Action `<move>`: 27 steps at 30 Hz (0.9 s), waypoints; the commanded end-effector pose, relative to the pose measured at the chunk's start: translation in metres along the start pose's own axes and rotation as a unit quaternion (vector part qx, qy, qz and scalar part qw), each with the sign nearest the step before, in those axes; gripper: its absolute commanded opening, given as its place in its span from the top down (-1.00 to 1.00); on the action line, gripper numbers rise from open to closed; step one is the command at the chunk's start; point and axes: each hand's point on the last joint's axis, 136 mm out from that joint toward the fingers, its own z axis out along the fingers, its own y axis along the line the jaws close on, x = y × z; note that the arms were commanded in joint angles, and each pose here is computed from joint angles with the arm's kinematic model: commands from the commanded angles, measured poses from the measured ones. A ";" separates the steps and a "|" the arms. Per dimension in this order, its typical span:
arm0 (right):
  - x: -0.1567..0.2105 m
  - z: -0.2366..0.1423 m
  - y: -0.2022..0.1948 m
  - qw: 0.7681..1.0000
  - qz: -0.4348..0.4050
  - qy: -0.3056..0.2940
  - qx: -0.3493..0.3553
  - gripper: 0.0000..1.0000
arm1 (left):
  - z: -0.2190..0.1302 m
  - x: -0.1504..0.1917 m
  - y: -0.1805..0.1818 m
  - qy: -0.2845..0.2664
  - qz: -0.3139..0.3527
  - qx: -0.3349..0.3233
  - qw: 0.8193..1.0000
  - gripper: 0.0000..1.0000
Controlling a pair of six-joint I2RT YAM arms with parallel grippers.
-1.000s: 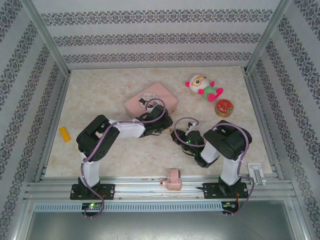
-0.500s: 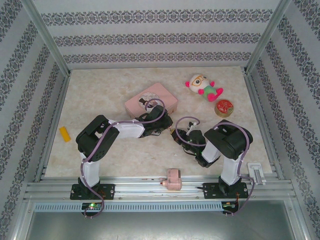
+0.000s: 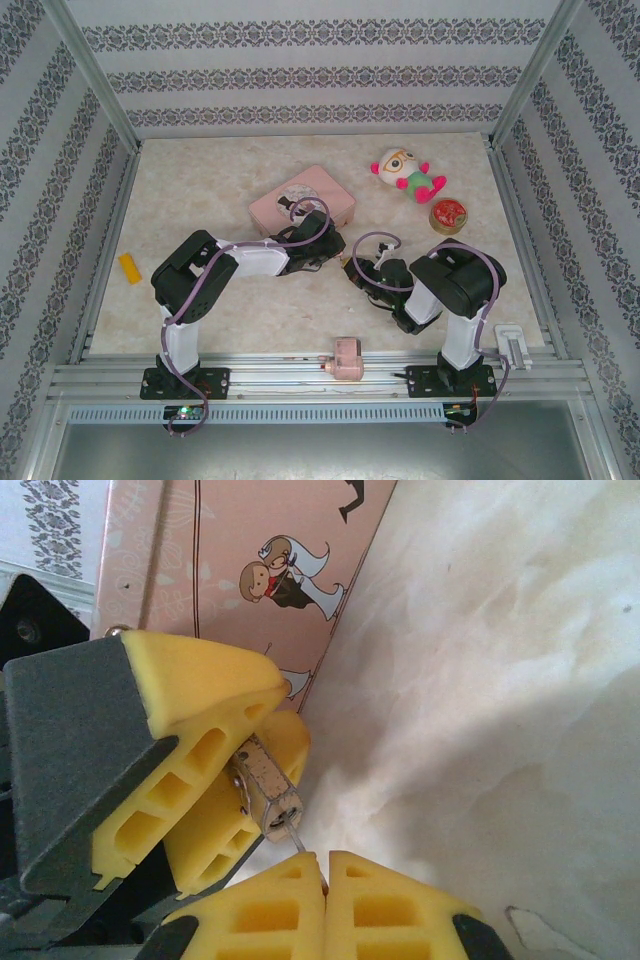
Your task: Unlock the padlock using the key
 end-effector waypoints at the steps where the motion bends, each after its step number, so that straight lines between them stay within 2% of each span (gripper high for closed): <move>1: -0.010 0.002 -0.011 1.000 0.006 -0.021 0.017 1.00 | -0.005 0.014 0.006 0.043 -0.018 0.001 0.999 1.00; 10: -0.010 0.010 -0.002 1.000 0.004 -0.020 0.005 1.00 | -0.005 0.016 0.009 0.045 -0.017 -0.002 0.999 1.00; 27: -0.006 -0.002 -0.018 0.999 0.008 -0.023 0.030 1.00 | -0.006 0.012 0.013 0.036 -0.023 -0.001 0.999 1.00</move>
